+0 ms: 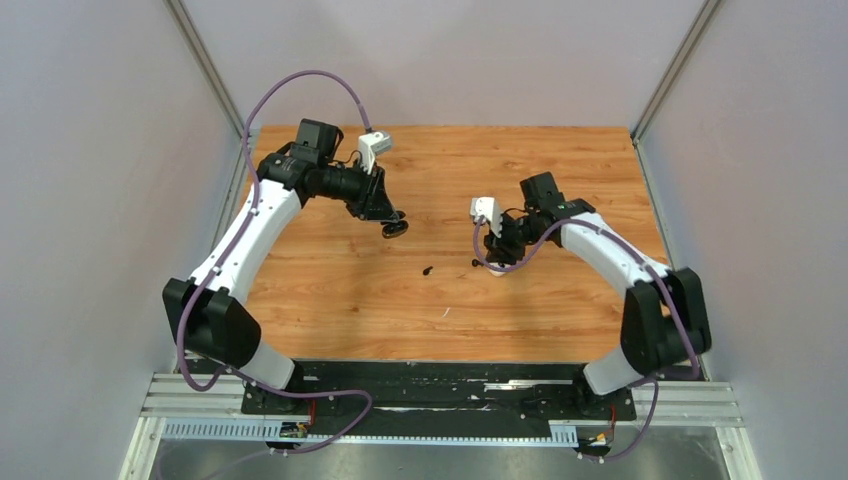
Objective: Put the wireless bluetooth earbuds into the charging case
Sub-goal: Pick up the right earbud from the center of the board.
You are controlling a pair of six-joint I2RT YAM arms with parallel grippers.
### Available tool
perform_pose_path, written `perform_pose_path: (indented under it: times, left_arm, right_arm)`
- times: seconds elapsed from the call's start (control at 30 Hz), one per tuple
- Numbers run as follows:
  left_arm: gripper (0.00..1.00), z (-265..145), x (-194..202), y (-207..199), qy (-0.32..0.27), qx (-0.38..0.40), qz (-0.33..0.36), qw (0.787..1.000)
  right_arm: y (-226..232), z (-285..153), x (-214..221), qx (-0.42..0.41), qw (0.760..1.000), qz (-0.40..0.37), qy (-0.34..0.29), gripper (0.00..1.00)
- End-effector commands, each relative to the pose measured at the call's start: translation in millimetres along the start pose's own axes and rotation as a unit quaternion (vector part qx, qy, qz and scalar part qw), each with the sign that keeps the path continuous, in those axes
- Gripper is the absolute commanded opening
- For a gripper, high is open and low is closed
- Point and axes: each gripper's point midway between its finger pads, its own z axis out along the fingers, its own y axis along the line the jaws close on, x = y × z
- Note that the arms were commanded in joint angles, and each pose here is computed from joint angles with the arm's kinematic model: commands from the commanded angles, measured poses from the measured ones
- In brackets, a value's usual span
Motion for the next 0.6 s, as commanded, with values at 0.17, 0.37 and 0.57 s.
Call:
perform_pose_path:
  times: [0.17,0.37,0.57]
  left_arm:
    - [0.0,-25,0,-6,-0.018,-0.026,0.033,0.999]
    - [0.0,-32,-2,1,-0.025,-0.039,0.029,0.998]
    - [0.0,-33,-3,6,-0.031,-0.045,0.025,0.998]
  right_arm:
    - [-38,34,8,-0.109,0.977,-0.184,0.021,0.37]
    - [-36,51,33,-0.16,0.949,-0.262,0.066,0.4]
    - [-29,62,35,-0.192,0.939,-0.275,0.072,0.38]
